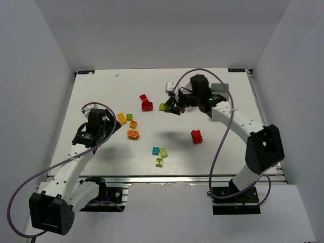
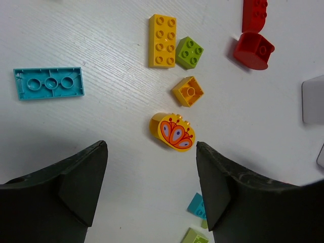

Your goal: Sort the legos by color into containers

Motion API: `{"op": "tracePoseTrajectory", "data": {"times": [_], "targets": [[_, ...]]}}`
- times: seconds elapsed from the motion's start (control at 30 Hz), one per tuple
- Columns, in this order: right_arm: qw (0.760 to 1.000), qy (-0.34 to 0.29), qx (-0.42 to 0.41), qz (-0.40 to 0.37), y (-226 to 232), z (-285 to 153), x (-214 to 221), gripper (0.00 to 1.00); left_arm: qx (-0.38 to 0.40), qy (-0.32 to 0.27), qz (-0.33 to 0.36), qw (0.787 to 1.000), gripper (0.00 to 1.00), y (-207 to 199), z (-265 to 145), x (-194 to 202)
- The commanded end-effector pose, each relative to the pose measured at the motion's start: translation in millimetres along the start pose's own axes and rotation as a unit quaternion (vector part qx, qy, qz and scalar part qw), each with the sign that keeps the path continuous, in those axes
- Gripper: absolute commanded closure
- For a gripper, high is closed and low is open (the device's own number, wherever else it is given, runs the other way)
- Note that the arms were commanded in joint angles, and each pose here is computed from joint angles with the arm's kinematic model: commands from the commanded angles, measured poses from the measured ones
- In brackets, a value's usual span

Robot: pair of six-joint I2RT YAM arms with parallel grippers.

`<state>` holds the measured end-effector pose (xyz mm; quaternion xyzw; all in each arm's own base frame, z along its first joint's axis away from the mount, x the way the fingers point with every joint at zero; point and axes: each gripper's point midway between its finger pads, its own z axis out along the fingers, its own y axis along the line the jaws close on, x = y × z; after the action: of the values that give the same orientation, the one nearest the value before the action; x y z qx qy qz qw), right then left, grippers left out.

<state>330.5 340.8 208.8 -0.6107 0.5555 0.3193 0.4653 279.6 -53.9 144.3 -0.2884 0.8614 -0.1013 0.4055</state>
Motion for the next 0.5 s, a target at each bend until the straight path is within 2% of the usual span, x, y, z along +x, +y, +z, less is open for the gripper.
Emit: {"op": "tracePoseTrajectory", "data": {"times": [0.0,0.17,0.47], "targets": [[0.999,0.015,0.05,-0.008,-22.1,-56.0,8.8,1.0,0.034,0.009,-0.008,0.999,0.2,-10.0,6.0,-6.1],[0.99,0.05,0.131,-0.026,-54.7,-129.4,24.8,1.0,0.046,0.008,-0.02,0.999,0.2,-13.5,14.0,-13.1],[0.963,0.12,0.238,-0.048,-93.9,-226.2,65.1,1.0,0.069,0.014,-0.034,0.997,0.2,-20.1,23.0,-14.7]]}}
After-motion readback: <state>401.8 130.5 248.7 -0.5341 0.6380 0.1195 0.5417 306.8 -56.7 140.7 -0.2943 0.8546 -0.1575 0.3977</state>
